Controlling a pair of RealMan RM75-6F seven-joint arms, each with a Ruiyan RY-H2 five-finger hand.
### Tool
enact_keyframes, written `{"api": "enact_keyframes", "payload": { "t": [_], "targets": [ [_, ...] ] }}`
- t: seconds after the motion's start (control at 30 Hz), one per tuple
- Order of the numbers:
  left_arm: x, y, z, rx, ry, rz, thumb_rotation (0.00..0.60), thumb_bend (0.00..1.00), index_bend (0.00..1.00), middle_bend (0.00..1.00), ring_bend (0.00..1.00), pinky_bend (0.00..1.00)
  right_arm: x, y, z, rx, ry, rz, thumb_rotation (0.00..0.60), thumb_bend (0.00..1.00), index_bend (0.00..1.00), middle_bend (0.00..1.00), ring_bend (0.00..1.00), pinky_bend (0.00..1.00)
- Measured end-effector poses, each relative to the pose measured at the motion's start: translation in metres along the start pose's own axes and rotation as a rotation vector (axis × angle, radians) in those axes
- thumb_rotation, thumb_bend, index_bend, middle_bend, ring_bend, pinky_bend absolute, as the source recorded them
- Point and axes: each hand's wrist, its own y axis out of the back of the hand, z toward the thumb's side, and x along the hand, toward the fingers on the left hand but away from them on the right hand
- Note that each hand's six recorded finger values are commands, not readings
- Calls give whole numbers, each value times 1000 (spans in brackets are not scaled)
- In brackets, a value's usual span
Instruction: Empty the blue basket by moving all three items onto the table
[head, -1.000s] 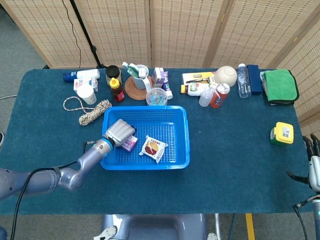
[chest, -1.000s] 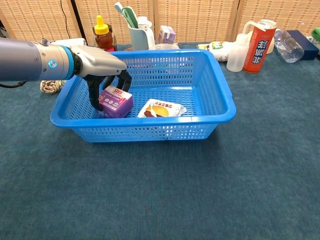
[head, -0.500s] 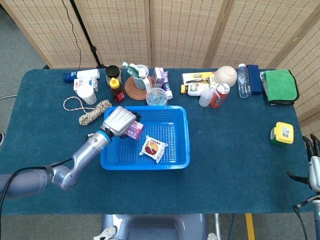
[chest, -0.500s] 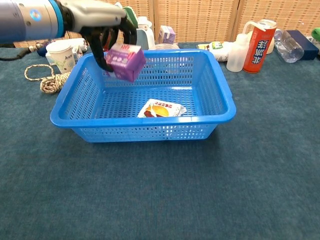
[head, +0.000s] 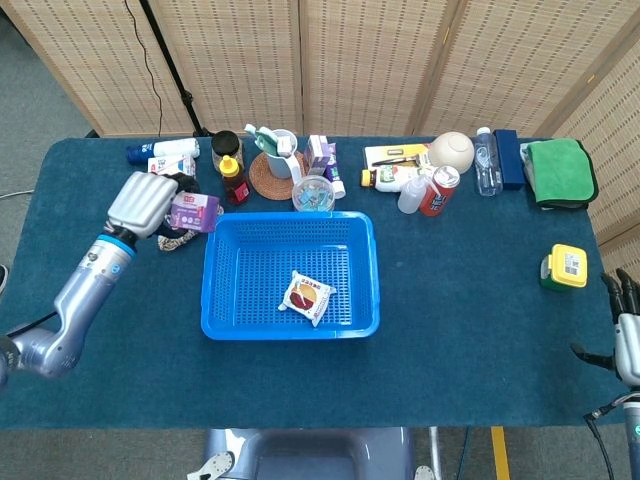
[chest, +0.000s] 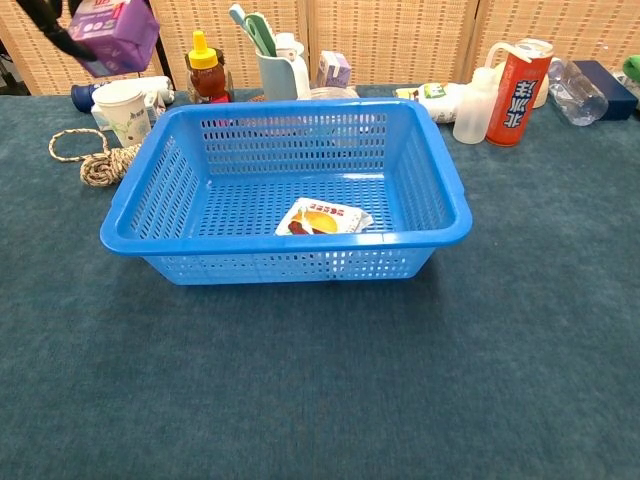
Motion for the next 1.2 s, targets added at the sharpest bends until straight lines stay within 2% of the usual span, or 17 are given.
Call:
{"api": "enact_keyframes", "payload": {
  "t": [0.13, 0.23, 0.3, 0.33, 0.37, 0.4, 0.47, 0.57, 0.7, 0.8, 0.93, 1.03, 1.2],
  "targets": [
    [-5, -19, -30, -11, 68, -46, 600, 208, 570, 482, 459, 473, 0, -1, 1, 3, 4, 5, 600, 0, 0, 0, 0, 0],
    [-8, -36, -48, -27, 109, -85, 600, 195, 505, 374, 378, 424, 0, -2, 2, 4, 4, 6, 600, 0, 0, 0, 0, 0],
    [-10, -48, -56, -37, 129, -116, 600, 158, 361, 167, 212, 301, 0, -3, 2, 6, 5, 7, 600, 0, 0, 0, 0, 0],
    [-11, -58, -60, -45, 139, -147, 600, 142, 294, 103, 145, 251, 0, -3, 2, 7, 5, 9, 600, 0, 0, 0, 0, 0],
    [-12, -62, -61, -49, 141, -160, 600, 118, 178, 34, 65, 173, 0, -4, 3, 8, 6, 12, 600, 0, 0, 0, 0, 0],
    [-13, -68, -62, -55, 143, -181, 600, 97, 80, 1, 14, 103, 0, -5, 3, 10, 7, 15, 600, 0, 0, 0, 0, 0],
    [-16, -81, -63, -65, 146, -233, 600, 70, 1, 0, 0, 24, 0, -6, 4, 12, 9, 19, 600, 0, 0, 0, 0, 0],
    [-20, -93, -62, -76, 146, -288, 600, 56, 0, 0, 0, 0, 0, -8, 4, 11, 10, 28, 600, 0, 0, 0, 0, 0],
    [-23, -85, -55, -84, 125, -268, 600, 55, 0, 0, 0, 0, -1, -7, 3, 10, 5, 24, 600, 0, 0, 0, 0, 0],
    [-30, -72, -38, -100, 83, -250, 600, 56, 0, 0, 0, 0, -1, -7, 3, 8, 3, 22, 600, 0, 0, 0, 0, 0],
    [-39, -49, -1, -109, -15, -218, 600, 56, 0, 0, 0, 0, -1, -6, 1, 4, -2, 20, 600, 0, 0, 0, 0, 0],
    [-40, -34, 27, -81, -94, -199, 600, 41, 0, 0, 0, 0, -2, -5, 0, 1, -7, 17, 600, 0, 0, 0, 0, 0],
    [-25, -30, 71, -28, -191, -219, 600, 0, 0, 0, 0, 0, -3, -4, -3, -4, -15, 16, 600, 0, 0, 0, 0, 0]
  ]
}}
